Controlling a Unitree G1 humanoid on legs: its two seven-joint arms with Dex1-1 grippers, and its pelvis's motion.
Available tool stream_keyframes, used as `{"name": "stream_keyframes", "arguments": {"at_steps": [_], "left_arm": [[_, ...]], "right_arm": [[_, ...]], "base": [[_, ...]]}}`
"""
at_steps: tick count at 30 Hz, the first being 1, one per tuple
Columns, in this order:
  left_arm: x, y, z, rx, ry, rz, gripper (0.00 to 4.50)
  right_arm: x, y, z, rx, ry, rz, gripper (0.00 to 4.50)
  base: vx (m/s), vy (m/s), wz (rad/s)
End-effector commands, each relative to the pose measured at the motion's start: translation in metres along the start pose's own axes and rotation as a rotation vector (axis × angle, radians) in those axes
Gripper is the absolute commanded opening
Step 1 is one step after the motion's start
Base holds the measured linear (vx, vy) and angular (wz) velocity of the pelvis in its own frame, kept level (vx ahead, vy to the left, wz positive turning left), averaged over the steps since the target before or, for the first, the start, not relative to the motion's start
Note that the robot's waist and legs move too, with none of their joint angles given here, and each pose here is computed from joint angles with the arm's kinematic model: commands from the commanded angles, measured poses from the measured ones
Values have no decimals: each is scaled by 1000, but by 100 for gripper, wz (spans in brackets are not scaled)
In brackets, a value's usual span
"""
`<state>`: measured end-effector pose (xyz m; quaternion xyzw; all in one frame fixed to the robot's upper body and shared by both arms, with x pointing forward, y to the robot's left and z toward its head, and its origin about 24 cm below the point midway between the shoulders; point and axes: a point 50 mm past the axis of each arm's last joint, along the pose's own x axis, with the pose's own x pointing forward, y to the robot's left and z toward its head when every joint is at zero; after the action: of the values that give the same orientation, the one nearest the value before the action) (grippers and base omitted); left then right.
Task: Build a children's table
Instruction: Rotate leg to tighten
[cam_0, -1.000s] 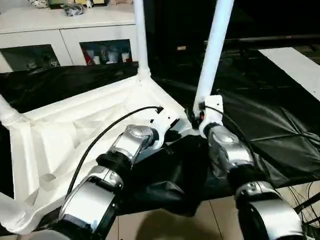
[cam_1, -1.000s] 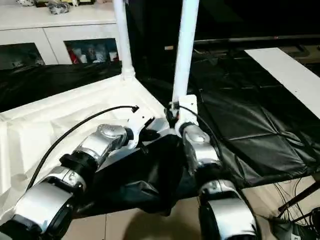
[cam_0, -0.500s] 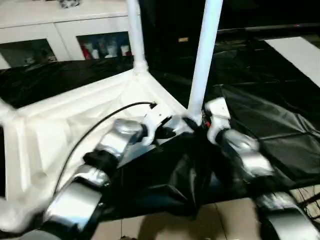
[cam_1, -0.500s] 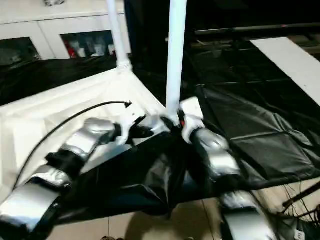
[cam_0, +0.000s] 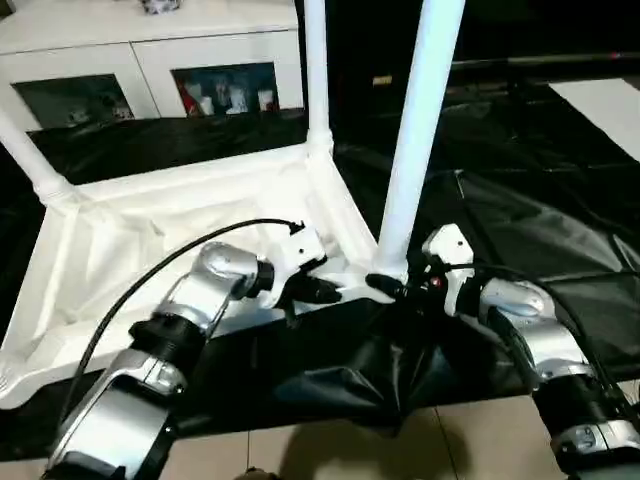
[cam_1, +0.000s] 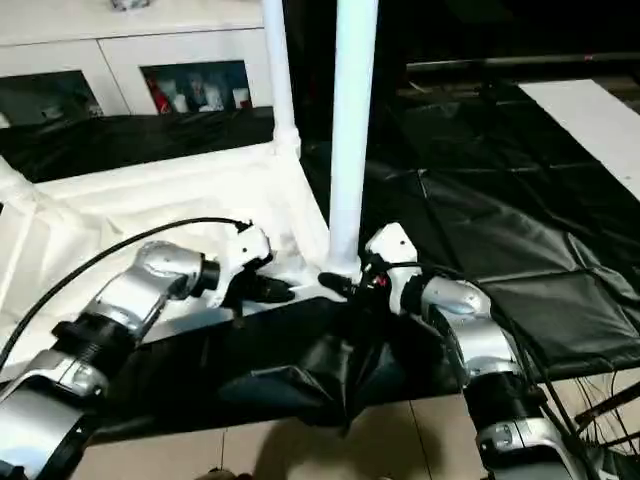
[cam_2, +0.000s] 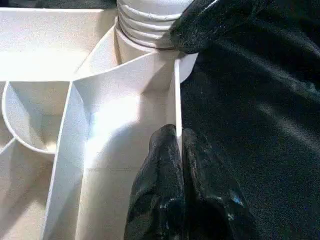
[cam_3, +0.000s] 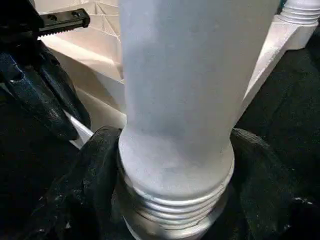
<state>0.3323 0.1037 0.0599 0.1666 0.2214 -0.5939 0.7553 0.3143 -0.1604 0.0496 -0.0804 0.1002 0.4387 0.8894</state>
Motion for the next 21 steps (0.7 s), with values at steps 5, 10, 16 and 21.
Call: {"name": "stream_keyframes", "arguments": {"at_steps": [5, 10, 16, 21], "left_arm": [[-1, -4, 4, 25, 4, -56, 0], [-2, -6, 3, 20, 5, -64, 0], [-1, -7, 1, 13, 11, -69, 0], [1, -7, -2, -5, 19, -52, 0]], "right_arm": [[0, -2, 5, 13, -17, 12, 315], [0, 0, 3, 22, -19, 27, 278], [1, 0, 0, 31, -17, 8, 270], [2, -1, -8, 71, -8, -76, 270]], "base": [[0, 0, 0], [0, 0, 0], [0, 0, 0], [0, 0, 0]]}}
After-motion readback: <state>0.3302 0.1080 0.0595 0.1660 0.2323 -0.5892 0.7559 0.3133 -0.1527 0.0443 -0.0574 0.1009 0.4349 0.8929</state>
